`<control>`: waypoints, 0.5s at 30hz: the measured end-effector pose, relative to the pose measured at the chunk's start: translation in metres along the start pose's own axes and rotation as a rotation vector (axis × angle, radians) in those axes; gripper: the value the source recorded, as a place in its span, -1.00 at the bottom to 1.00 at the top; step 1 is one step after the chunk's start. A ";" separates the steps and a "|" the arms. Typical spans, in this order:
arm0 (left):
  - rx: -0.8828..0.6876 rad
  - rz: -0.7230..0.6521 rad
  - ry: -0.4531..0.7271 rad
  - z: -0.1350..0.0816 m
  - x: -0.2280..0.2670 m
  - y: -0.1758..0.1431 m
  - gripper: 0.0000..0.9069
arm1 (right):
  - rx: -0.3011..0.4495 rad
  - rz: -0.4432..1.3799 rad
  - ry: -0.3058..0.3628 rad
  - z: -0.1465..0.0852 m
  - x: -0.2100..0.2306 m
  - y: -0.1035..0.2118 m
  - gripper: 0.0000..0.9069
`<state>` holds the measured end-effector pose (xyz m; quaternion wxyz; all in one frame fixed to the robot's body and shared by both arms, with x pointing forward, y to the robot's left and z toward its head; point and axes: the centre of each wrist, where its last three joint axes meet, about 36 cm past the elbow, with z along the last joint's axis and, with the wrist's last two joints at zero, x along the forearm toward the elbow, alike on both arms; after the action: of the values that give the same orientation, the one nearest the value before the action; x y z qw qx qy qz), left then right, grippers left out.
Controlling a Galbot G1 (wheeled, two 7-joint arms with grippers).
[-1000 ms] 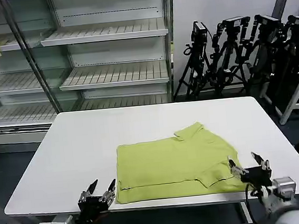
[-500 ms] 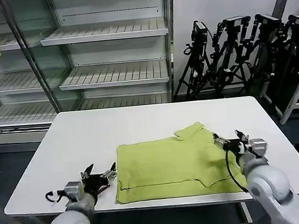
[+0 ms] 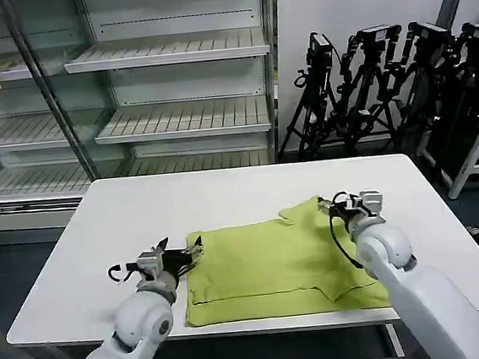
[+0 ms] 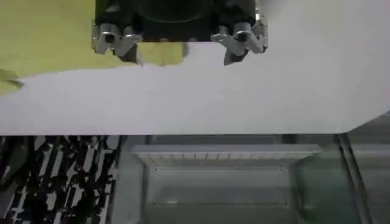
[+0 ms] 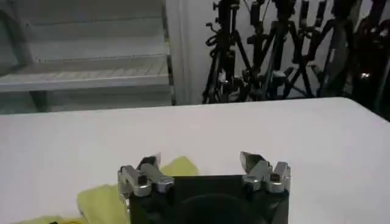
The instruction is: Fold and organize the clothes.
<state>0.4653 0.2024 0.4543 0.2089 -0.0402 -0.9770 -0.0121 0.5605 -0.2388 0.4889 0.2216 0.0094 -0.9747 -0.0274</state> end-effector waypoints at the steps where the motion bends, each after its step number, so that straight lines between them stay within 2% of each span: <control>1: -0.001 0.000 0.002 -0.001 -0.003 -0.001 1.00 | -0.002 -0.001 0.006 -0.001 -0.005 0.002 1.00; 7: 0.002 -0.007 0.016 -0.005 -0.021 -0.004 1.00 | -0.017 0.003 0.044 -0.005 -0.032 0.010 1.00; 8: 0.004 -0.009 0.022 -0.004 -0.024 -0.004 0.96 | -0.019 0.004 0.052 -0.004 -0.035 0.011 0.93; 9: 0.006 -0.010 0.026 -0.004 -0.025 -0.003 0.09 | -0.020 0.006 0.062 -0.003 -0.039 0.012 0.53; 10: 0.007 -0.010 0.029 -0.004 -0.027 -0.003 -0.40 | -0.021 0.008 0.070 -0.002 -0.042 0.012 0.33; 11: 0.009 -0.008 0.033 -0.003 -0.028 -0.003 -0.84 | -0.022 0.011 0.077 -0.001 -0.044 0.012 -0.73; 12: 0.011 -0.006 0.037 -0.002 -0.028 -0.003 -0.91 | -0.024 0.013 0.083 0.000 -0.047 0.011 -0.96; 15: 0.021 0.003 0.050 0.000 -0.031 -0.002 -0.91 | -0.033 0.016 0.092 0.001 -0.051 0.010 -1.00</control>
<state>0.4933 0.1984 0.4421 0.2336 -0.0393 -0.9715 -0.0027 0.6059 -0.2271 0.4670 0.2665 -0.0009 -0.9629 -0.0411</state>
